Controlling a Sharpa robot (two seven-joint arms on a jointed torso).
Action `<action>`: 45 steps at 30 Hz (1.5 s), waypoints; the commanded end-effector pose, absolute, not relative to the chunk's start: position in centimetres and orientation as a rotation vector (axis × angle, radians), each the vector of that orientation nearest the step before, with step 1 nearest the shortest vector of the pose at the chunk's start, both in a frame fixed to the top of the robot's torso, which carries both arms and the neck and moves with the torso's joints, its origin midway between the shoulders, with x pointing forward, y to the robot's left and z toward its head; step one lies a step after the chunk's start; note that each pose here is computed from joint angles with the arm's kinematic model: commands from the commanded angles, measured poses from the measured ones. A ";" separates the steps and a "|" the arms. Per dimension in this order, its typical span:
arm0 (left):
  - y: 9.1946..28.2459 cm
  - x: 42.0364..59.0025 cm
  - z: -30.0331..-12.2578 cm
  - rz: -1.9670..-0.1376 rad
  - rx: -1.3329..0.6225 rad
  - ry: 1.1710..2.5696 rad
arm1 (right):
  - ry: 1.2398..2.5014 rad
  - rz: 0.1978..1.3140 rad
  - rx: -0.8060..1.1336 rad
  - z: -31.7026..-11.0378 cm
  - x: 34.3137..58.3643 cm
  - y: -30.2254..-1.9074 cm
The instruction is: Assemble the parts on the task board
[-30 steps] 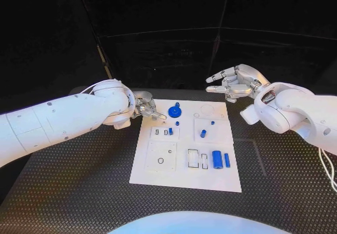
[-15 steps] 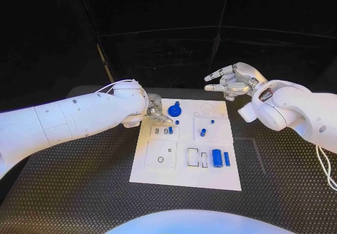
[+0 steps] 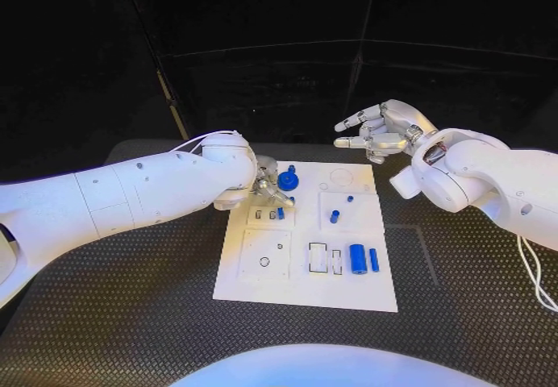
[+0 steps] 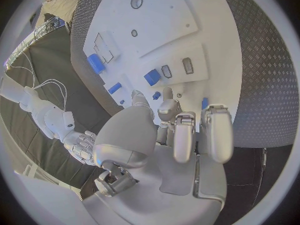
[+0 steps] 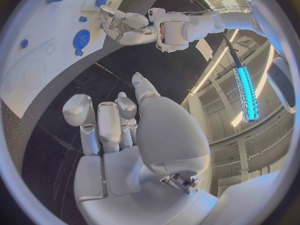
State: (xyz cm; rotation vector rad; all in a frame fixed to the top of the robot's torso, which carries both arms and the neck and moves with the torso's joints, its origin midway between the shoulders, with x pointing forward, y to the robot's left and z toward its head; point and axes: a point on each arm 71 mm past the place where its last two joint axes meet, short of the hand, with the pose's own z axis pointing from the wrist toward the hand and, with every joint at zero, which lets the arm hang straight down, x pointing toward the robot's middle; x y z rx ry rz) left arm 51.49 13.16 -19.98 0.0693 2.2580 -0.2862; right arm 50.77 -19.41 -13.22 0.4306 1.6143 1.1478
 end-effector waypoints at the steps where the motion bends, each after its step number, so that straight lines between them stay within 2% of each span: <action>1: 12.9 51.4 -20.0 -0.277 0.084 2.278 | 1.604 1.144 0.421 -13.0 50.8 -19.2; 11: 12.2 51.1 -20.1 -0.290 0.102 2.302 | 1.607 1.147 0.419 -13.0 50.9 -18.9; 45: 11.5 51.0 -20.7 -0.264 0.160 2.361 | 1.610 1.149 0.412 -13.1 51.1 -18.6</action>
